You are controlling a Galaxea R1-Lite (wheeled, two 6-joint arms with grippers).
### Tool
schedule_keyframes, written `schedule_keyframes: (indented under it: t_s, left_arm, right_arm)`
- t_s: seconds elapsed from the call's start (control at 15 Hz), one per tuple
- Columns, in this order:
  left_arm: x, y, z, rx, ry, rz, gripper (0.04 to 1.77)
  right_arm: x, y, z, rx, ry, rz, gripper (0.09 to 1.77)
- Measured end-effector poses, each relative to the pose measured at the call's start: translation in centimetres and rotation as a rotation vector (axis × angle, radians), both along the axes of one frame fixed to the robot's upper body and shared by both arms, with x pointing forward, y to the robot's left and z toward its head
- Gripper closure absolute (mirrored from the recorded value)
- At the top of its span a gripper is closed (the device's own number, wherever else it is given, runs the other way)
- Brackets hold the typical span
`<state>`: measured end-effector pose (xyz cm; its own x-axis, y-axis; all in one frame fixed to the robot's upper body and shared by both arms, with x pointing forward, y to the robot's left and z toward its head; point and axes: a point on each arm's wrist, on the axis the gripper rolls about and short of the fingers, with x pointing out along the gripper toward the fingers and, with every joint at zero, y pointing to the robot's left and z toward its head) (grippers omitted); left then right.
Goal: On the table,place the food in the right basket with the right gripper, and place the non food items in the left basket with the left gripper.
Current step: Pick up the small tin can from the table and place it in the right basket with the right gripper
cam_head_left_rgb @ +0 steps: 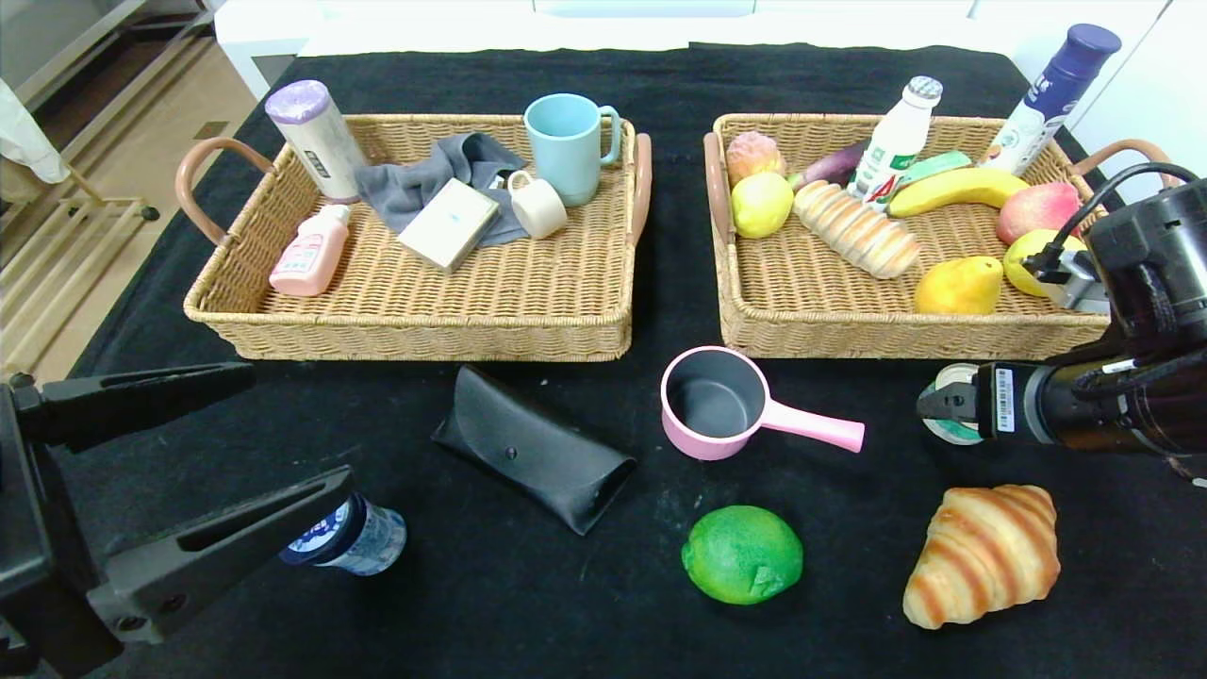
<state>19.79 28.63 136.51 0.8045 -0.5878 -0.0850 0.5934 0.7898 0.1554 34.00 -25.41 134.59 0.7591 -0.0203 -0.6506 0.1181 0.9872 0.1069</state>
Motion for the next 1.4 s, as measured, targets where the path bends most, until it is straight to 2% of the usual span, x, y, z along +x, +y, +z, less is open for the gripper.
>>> schedule_keyframes:
  t_s: [0.73, 1.4]
  left_arm:
    - [-0.2, 0.1, 0.0, 0.002, -0.001, -0.003, 0.09]
    - [-0.4, 0.1, 0.1, 0.000, -0.012, -0.006, 0.09]
  right_arm:
    - [2.9, 0.1, 0.0, -0.015, 0.015, -0.022, 0.15]
    - [3.5, 0.2, -0.8, -0.020, 0.042, -0.025, 0.15]
